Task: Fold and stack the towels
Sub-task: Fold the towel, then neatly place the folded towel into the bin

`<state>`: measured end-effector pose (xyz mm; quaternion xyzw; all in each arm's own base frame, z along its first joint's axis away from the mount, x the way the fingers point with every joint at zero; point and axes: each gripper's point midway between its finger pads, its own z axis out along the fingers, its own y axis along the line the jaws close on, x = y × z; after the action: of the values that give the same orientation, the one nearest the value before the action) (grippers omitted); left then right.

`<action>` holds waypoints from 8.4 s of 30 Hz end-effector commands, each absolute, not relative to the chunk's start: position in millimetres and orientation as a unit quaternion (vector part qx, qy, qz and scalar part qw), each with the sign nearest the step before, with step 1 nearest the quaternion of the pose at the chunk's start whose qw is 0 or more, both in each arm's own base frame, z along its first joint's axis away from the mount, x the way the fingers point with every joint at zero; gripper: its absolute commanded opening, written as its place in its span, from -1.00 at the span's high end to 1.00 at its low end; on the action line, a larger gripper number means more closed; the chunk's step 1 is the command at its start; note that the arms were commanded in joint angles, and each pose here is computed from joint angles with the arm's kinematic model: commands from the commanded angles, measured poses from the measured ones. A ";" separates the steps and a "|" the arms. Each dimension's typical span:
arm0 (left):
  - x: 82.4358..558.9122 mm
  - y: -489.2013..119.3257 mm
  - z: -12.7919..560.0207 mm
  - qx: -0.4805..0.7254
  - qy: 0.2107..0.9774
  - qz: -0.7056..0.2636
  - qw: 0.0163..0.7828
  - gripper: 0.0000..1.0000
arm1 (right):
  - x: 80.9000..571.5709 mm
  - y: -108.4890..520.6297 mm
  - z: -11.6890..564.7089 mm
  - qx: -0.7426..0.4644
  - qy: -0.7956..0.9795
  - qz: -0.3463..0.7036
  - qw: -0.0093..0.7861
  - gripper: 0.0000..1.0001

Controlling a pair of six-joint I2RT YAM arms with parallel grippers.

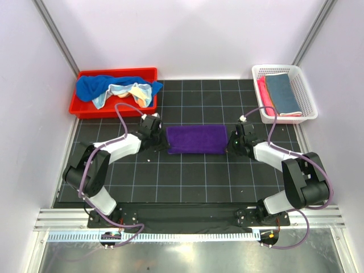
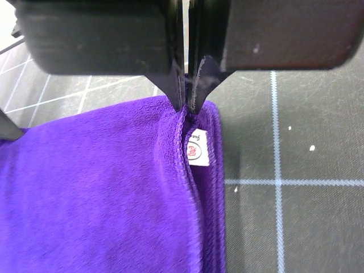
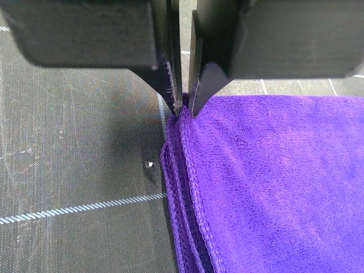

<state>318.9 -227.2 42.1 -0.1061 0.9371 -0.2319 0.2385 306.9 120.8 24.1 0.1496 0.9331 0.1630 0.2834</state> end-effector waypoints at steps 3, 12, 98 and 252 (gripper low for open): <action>339.6 -237.1 76.4 -0.100 0.921 -0.259 0.273 1.00 | 321.9 120.0 54.2 0.146 0.924 0.165 0.314 0.89; 376.9 -235.3 120.5 -0.123 0.901 -0.267 0.318 1.00 | 358.5 125.4 96.8 0.142 0.912 0.175 0.344 0.95; 403.4 -210.9 84.4 -0.173 0.889 -0.315 0.283 1.00 | 389.0 114.5 73.3 0.189 0.900 0.206 0.334 0.98; 274.5 -203.9 239.2 -0.031 0.863 -0.381 0.332 -0.11 | 366.6 101.8 127.2 0.304 0.891 -0.066 0.332 -0.53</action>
<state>276.1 -203.6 217.6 -0.0559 0.8710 -0.3737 0.3140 346.1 83.1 134.3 0.2657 0.9060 -0.0642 0.3232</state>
